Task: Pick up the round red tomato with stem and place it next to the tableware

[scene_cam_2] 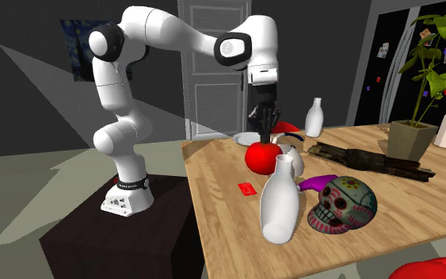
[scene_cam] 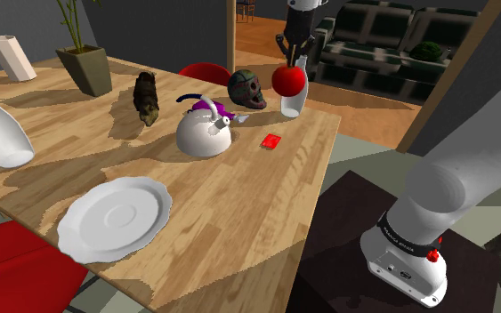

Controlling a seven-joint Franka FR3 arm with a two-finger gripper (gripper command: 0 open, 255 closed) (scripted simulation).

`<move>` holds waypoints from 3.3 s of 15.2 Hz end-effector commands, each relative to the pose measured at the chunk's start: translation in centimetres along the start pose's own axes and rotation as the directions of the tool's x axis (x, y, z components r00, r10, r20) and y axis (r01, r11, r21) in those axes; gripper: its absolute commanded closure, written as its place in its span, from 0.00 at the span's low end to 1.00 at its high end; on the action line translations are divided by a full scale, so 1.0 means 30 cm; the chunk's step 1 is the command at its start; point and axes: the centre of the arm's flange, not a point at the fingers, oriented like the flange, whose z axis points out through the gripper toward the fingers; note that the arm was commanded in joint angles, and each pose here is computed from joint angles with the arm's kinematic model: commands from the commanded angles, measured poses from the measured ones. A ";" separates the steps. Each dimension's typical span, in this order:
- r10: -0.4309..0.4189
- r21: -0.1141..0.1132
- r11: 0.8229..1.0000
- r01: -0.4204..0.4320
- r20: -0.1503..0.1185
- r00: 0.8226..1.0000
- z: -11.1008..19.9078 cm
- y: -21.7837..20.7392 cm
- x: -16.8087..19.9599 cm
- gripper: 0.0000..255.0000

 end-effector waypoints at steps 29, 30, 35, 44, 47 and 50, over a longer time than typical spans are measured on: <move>0.000 0.000 1.000 0.000 0.000 1.000 -0.242 -0.551 -0.872 1.00; 0.000 0.000 1.000 0.000 0.000 1.000 -0.248 -0.574 -0.909 1.00; 0.000 0.000 1.000 0.000 0.000 1.000 -0.278 -0.689 -1.094 1.00; 0.000 0.000 1.000 0.000 0.000 1.000 -0.243 -0.822 -1.316 1.00; 0.000 0.000 1.000 0.000 0.000 1.000 -0.191 -0.822 -1.324 1.00; 0.000 0.000 1.000 0.000 0.000 1.000 -0.139 -0.823 -1.331 1.00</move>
